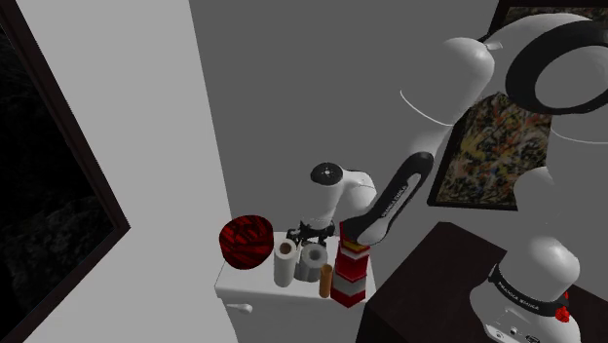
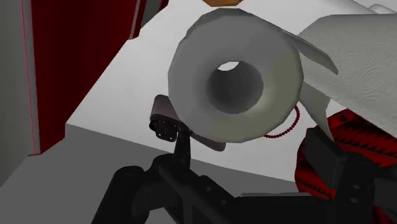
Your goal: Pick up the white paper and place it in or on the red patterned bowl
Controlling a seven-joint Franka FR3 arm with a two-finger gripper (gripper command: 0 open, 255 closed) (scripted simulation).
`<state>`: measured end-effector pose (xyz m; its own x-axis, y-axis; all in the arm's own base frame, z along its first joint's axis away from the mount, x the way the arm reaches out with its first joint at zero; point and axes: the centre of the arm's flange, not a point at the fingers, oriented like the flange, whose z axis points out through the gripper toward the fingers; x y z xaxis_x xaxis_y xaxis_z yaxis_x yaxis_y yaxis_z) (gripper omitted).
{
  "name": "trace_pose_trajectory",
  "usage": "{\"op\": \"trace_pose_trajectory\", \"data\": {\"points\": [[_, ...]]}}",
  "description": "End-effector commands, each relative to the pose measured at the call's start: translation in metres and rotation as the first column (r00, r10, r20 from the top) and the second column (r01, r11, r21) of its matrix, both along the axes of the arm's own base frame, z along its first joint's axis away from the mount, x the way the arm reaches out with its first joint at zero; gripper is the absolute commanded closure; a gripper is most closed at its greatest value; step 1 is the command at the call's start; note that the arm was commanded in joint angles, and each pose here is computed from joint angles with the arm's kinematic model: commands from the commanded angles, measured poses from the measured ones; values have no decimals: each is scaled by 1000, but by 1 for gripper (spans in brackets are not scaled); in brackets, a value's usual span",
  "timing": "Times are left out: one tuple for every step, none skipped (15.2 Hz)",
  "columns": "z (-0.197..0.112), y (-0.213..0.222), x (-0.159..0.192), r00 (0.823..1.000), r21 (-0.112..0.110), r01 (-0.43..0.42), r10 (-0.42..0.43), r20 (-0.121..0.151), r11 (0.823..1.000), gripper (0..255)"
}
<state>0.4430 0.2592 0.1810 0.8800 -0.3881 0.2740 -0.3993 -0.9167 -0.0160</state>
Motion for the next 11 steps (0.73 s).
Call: {"op": "trace_pose_trajectory", "data": {"points": [[10, 16, -25, 996, -60, 59, -55, 63, 996, 0], [5, 15, -24, 996, -60, 59, -55, 63, 996, 0], [0, 14, -22, 996, -60, 59, -55, 63, 996, 0], [-5, 13, -20, 996, -60, 59, -55, 63, 996, 0], [-10, 13, -19, 996, -60, 59, -55, 63, 996, 0], [-15, 12, -17, 996, -60, 59, -55, 63, 996, 0], [-20, 11, -15, 996, -60, 59, -55, 63, 996, 0], [-25, 10, -14, 996, -60, 59, -55, 63, 996, 0], [-28, 9, -13, 996, -60, 59, -55, 63, 996, 0], [-28, 9, -13, 996, -60, 59, -55, 63, 996, 0], [-28, 9, -13, 996, -60, 59, -55, 63, 996, 0]]}}
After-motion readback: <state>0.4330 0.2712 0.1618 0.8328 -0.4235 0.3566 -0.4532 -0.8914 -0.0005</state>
